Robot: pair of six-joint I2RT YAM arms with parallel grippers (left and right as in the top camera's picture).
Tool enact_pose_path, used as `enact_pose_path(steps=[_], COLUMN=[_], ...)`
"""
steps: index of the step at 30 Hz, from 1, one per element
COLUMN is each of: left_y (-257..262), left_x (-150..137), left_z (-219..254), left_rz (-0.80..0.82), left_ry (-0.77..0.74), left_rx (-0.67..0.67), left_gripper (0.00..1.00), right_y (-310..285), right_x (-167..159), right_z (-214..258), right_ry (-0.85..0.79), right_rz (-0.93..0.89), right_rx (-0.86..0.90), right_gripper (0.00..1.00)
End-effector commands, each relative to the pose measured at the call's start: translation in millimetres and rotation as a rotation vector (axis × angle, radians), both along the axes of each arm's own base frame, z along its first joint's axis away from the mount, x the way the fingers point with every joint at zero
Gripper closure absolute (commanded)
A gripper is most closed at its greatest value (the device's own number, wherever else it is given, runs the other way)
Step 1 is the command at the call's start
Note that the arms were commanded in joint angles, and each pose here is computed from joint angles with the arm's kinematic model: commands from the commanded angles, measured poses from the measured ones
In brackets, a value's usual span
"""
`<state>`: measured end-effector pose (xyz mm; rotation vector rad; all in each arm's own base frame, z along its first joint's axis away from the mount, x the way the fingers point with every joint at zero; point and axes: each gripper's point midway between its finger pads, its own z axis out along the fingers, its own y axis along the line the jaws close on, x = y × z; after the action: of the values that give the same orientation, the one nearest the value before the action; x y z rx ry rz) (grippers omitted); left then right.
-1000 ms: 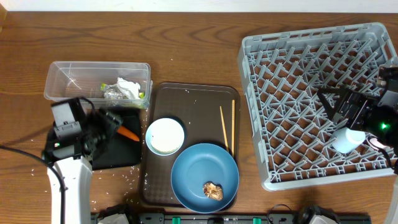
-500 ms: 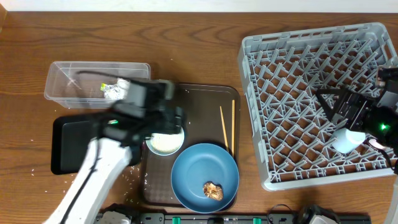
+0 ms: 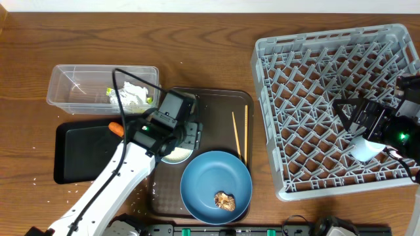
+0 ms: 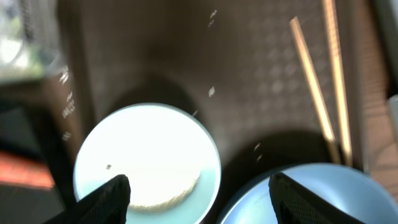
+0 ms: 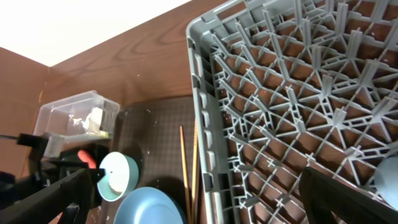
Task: Sort waste into correct bins and load items into the dishwasher rack
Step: 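Reach the left gripper to the rim of the blue plate and grasp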
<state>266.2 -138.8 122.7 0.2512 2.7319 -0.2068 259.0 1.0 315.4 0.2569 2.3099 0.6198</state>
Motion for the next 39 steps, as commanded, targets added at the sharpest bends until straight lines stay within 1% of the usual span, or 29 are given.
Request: enact_pose_path(steps=[1, 3, 4, 6, 11, 13, 14, 17, 20, 25, 29, 31, 34, 37, 39], left_y=[6.7, -1.1, -2.5, 1.0, 22.4, 23.1, 22.3, 28.5, 24.0, 15.9, 21.9, 24.5, 19.7, 14.1, 11.8], left_x=[-5.6, -17.8, -22.8, -33.0, -71.9, -88.9, -99.5, -122.1, -135.0, -139.9, -147.4, -150.2, -145.2, -137.2, -133.8], left_z=[-1.8, -4.5, -4.6, -3.8, 4.6, 7.0, 5.6, -7.9, -26.2, -54.1, -82.3, -94.8, -103.9, -106.9, -107.7], left_rz=[0.014, -0.028, -0.041, -0.037, 0.105, 0.159, 0.162, 0.196, 0.176, 0.167, 0.225, 0.242, 0.247, 0.244, 0.242], left_ry=[0.027, 0.083, 0.099, 0.127, 0.235, 0.287, 0.318, 0.376, 0.408, 0.408, 0.452, 0.471, 0.468, 0.448, 0.439], left_rx=[0.024, -0.015, -0.020, -0.010, -0.005, -0.038, -0.050, -0.027, -0.023, -0.023, 0.001, 0.009, -0.002, -0.018, -0.027], left_gripper=[0.28, 0.30, 0.32, 0.32, 0.31, 0.31, 0.31, 0.31, 0.31, 0.31, 0.32, 0.34, 0.45, 0.53, 0.61], right_y=[1.5, 1.3, 1.2, 1.4, 1.5, 1.4, 1.3, 1.0, 0.5, 0.3, 0.3, 0.4, 0.4, 0.4, 0.4], right_x=[1.6, 2.2, 2.2, 2.0, 1.9, 2.1, 2.3, 3.2, 4.4, 4.9, 5.0, 4.8, 4.8, 4.8, 4.8], right_z=[1.6, 2.2, 2.2, 2.0, 2.0, 2.0, 2.2, 3.0, 4.1, 4.6, 4.7, 4.5, 4.5, 4.5, 4.5], right_ry=[-0.006, -0.010, -0.009, -0.008, -0.008, -0.009, -0.010, -0.015, -0.023, -0.024, -0.024, -0.022, -0.022, -0.022, -0.022], right_rz=[0.004, 0.004, 0.004, 0.005, 0.005, 0.004, 0.004, 0.004, 0.004, 0.001, 0.000, 0.000, 0.000, 0.000, 0.000], right_rx=[-0.011, -0.012, -0.013, -0.013, -0.012, -0.013, -0.013, -0.015, -0.018, -0.016, -0.014, -0.014, -0.014, -0.014, -0.014], right_gripper=[0.01, 0.01, 0.01, 0.01, 0.01, 0.01, 0.01, 0.01, 0.01, 0.01, 0.01, 0.01, 0.01, 0.01, 0.01])
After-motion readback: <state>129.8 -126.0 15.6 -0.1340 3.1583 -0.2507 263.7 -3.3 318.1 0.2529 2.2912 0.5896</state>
